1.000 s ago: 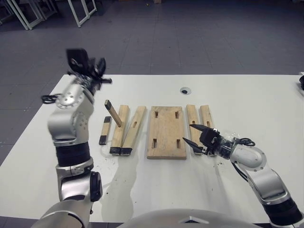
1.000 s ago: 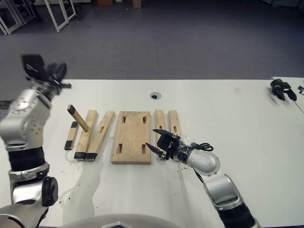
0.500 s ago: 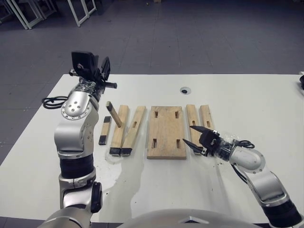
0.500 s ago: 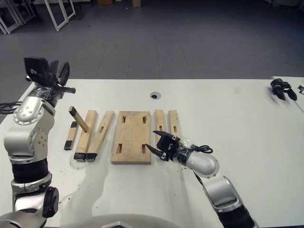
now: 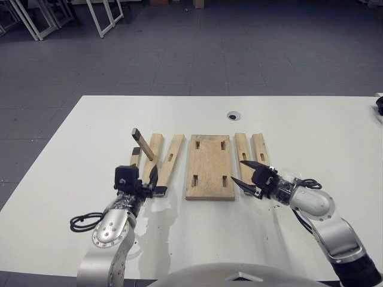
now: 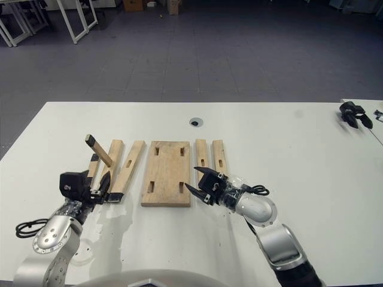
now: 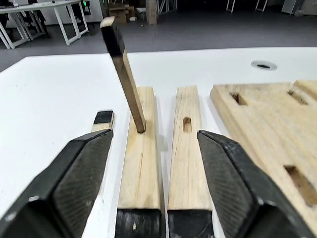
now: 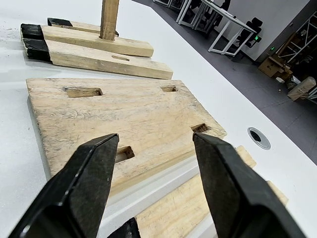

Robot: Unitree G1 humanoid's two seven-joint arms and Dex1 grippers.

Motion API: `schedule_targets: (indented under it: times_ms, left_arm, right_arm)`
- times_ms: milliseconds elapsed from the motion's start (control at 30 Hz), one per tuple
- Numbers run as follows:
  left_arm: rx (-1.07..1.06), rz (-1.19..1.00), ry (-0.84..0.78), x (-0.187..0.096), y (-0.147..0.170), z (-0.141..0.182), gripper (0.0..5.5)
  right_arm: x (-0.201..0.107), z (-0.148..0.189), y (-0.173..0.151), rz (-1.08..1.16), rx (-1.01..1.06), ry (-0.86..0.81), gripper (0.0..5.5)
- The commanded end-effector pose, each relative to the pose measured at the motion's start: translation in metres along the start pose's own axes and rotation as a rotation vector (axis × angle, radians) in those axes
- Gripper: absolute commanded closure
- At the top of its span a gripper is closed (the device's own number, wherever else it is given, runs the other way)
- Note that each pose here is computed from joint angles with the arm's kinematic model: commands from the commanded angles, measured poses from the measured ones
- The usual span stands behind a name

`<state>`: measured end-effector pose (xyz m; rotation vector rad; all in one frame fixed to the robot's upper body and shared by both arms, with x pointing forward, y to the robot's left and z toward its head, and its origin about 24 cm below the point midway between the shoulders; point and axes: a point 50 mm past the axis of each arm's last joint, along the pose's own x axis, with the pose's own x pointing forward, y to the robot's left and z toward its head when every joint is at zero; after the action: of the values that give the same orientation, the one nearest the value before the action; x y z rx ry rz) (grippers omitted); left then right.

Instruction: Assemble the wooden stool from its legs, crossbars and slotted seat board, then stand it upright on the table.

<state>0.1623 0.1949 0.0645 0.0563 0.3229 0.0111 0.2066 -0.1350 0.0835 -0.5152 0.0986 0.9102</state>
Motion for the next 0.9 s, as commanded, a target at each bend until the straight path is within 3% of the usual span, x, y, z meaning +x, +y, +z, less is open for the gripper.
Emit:
schedule_targets:
  times_ms: [33,333,600,900]
  left_arm:
    - [-0.025,0.002,0.024,0.01,0.005,-0.012,1.96]
    - [-0.083,-0.01,0.174,0.027,0.011,-0.049,1.96]
    - [-0.192,0.01,0.293,0.025,0.028,-0.067,3.21]
    - [-0.101,-0.001,0.347,0.025,0.042,-0.062,3.46]
  right_arm:
    - [0.0,0.0,-0.003,0.006,-0.013,0.012,2.75]
    - [-0.002,-0.001,-0.002,0.012,-0.022,0.017,2.75]
    - [0.0,0.0,-0.001,0.014,-0.025,0.016,2.75]
    - [0.0,0.0,-0.002,0.012,-0.033,0.014,2.75]
